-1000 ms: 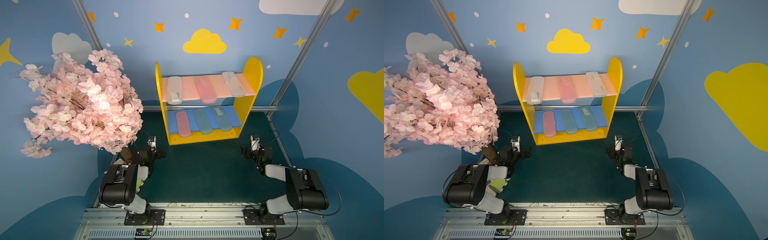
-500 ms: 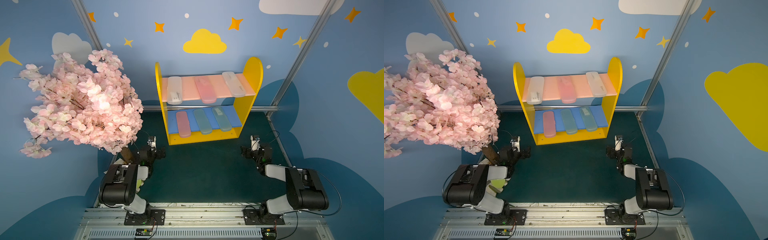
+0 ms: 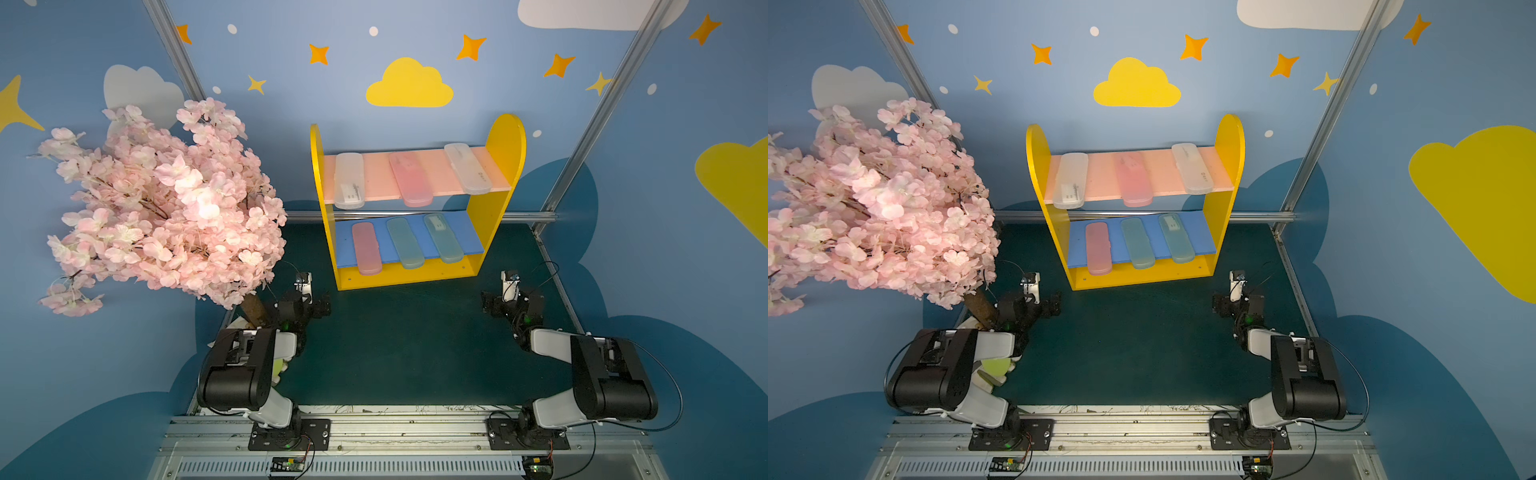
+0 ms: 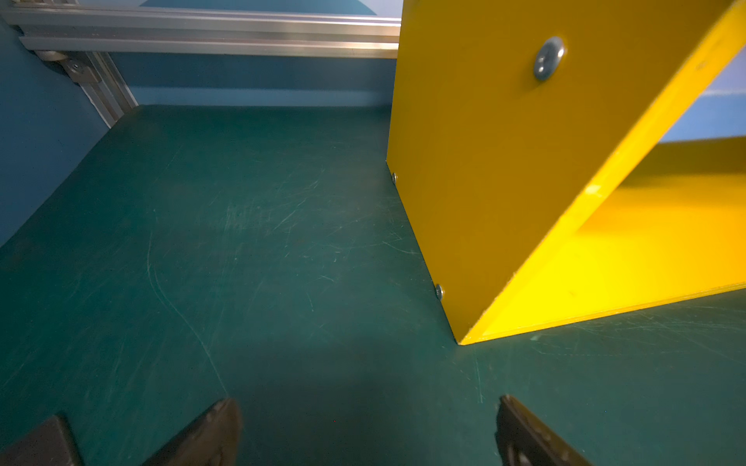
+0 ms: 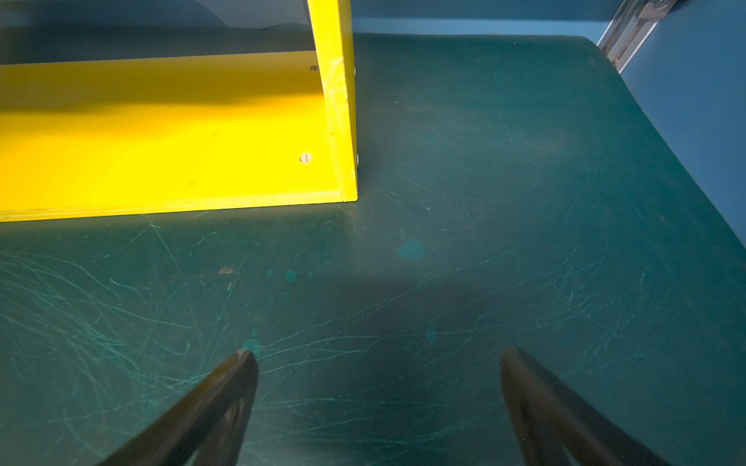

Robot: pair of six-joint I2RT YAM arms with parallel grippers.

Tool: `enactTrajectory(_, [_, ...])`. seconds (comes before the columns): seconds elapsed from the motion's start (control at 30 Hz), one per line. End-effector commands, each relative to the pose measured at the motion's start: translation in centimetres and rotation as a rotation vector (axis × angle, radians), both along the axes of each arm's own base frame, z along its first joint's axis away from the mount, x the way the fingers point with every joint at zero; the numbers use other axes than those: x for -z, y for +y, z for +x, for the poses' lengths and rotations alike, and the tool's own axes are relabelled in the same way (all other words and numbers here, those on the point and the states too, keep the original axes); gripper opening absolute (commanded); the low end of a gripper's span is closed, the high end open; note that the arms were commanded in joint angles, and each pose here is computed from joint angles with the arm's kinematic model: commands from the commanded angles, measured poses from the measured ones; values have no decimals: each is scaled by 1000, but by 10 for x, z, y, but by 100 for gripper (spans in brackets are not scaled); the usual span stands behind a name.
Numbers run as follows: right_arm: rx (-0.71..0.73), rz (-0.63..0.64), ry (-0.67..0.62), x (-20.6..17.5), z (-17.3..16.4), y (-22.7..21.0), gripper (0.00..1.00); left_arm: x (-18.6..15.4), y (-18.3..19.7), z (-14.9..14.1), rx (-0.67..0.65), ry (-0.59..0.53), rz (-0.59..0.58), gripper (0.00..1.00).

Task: Remove the pencil cases from the shelf
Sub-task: Pick up the pencil case from the shelf.

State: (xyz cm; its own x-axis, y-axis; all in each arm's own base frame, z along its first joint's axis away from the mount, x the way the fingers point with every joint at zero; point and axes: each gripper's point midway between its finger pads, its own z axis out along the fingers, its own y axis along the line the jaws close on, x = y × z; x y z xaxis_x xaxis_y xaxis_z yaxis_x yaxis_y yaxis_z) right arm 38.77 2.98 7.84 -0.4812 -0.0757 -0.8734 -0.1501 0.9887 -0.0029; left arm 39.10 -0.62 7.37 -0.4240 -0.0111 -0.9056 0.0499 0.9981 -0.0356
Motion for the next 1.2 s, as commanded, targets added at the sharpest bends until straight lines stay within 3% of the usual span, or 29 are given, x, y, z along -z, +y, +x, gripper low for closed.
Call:
enactTrajectory(0.0, [48,0,-4,-9,6,-8,99,-17,4,4,-15,-48,11,100])
enactTrajectory(0.1, [83,2,21,-23,7,-13,98,-34,8,2,-50,8,7,100])
enactTrajectory(0.2, [115,18,69,-45,5,-17,99,-57,20,-3,-170,104,-70,100])
enactTrajectory(0.33, [125,108,128,-77,-2,-11,99,-85,11,-19,-207,95,-264,100])
enactTrajectory(0.47, [97,218,165,-111,-19,2,99,-103,10,-52,-326,107,-497,100])
enactTrajectory(0.63, [12,447,128,-146,-37,32,99,-134,-23,-81,-189,68,-718,100])
enactTrajectory(0.73, [-123,579,95,-167,-50,58,99,-145,-46,-97,-104,100,-872,100])
enactTrajectory(0.87, [-157,671,132,-182,-65,76,99,-156,-68,-115,-60,154,-1016,100])
enactTrajectory(1.17, [-237,677,172,-202,-86,121,99,-245,-114,-128,108,45,-1073,100])
